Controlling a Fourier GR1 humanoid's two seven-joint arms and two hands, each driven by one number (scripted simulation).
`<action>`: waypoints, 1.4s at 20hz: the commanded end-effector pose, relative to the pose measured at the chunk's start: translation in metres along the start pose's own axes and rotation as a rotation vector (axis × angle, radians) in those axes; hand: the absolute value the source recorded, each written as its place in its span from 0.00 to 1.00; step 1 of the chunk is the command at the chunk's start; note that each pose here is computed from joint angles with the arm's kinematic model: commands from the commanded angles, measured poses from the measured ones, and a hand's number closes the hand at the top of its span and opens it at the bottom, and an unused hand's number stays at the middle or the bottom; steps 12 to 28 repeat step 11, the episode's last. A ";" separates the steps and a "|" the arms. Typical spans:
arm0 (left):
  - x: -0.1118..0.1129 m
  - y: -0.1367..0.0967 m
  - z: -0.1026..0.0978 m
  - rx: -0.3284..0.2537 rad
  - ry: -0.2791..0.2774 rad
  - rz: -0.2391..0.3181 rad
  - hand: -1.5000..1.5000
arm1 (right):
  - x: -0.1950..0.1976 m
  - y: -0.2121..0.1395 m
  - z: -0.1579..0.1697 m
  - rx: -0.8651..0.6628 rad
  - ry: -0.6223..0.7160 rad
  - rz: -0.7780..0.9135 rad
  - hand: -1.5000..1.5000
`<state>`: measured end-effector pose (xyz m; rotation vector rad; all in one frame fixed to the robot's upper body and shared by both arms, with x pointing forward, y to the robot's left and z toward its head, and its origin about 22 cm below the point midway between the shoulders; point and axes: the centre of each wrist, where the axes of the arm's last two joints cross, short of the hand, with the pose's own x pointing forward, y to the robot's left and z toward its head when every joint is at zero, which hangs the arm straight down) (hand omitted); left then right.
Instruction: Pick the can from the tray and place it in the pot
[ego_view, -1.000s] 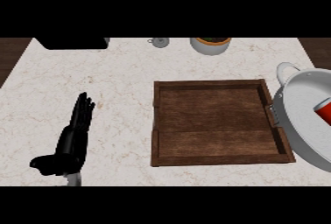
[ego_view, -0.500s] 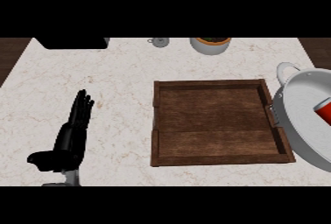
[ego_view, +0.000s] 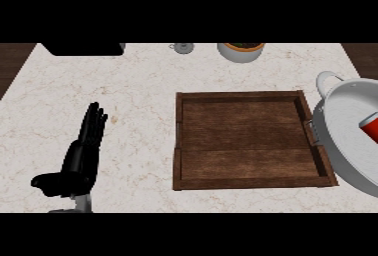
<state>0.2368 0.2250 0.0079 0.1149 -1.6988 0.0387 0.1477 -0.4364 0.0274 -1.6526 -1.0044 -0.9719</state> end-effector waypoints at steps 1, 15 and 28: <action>0.002 -0.001 -0.004 0.007 -0.013 0.015 0.50 | -0.020 -0.021 0.011 -0.045 0.005 0.017 0.00; -0.004 -0.001 0.013 -0.002 0.003 -0.006 0.50 | -0.033 -0.085 -0.003 -0.193 0.010 -0.040 0.00; -0.004 -0.001 0.013 -0.002 0.003 -0.006 0.50 | -0.033 -0.085 -0.003 -0.193 0.010 -0.040 0.00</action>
